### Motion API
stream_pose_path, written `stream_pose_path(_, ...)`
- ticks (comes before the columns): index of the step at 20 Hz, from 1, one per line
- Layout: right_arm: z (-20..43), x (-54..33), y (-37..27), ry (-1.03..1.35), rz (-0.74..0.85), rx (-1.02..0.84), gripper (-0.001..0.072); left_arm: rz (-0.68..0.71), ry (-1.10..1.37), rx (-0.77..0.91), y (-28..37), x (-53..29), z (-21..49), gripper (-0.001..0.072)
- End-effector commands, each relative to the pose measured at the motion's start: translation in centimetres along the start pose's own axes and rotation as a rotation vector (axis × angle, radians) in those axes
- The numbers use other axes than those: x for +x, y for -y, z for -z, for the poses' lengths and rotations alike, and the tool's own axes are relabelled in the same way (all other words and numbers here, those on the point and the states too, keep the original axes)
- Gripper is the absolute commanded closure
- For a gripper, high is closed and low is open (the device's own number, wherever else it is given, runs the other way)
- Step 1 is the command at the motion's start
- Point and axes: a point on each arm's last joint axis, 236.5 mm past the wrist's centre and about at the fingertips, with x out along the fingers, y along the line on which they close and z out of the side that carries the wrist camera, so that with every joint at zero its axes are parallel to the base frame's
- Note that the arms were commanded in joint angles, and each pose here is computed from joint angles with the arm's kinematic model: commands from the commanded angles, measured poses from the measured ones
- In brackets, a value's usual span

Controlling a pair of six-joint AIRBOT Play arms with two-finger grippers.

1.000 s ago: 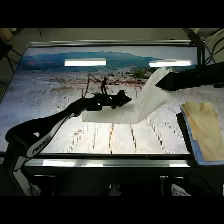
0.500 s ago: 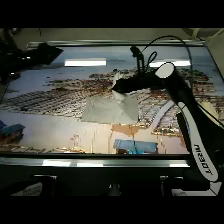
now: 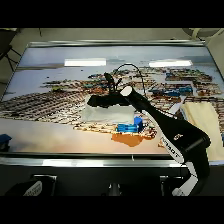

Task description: Fold the shirts.

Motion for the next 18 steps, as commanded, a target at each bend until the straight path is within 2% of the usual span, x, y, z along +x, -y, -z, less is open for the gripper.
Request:
stream_pose_path(1, -0.1, -1.7, 0.1, -0.032, -0.024, -0.086, 0.0080, -0.023, -0.011, 0.028, -0.2, -0.5, 0.2, 0.0683)
stream_pose_path(4, 0.1, -9.6, 5.8, -0.160, 0.126, -0.141, 0.0080, -0.071, -0.040, 0.065, -1.4, -0.6, 0.8, 0.0682)
stream_pose_path(7, 2.7, -21.0, 15.5, -0.337, 0.434, -0.048, 0.0080, -0.129, -0.074, 0.106, -2.9, -0.8, 1.5, 0.0682)
stream_pose_path(9, 5.5, -24.3, 19.8, -0.419, 0.541, 0.060, 0.0082, -0.140, -0.106, 0.108, -3.4, -0.7, 2.4, 0.0682)
stream_pose_path(13, 5.7, -17.3, 19.1, -0.307, 0.307, 0.155, 0.0082, -0.144, -0.149, 0.081, -4.3, -0.3, 4.1, 0.0682)
stream_pose_path(15, 5.7, -14.1, 18.7, -0.282, 0.243, 0.196, 0.0084, -0.137, -0.180, 0.072, -4.3, -0.2, 5.1, 0.0682)
stream_pose_path(17, 6.3, -12.1, 18.4, -0.290, 0.209, 0.223, 0.0123, -0.134, -0.186, 0.067, -4.2, -0.3, 5.2, 0.0682)
stream_pose_path(18, 6.4, -11.5, 18.4, -0.290, 0.199, 0.218, 0.0203, -0.135, -0.184, 0.067, -4.2, -0.3, 5.2, 0.0682)
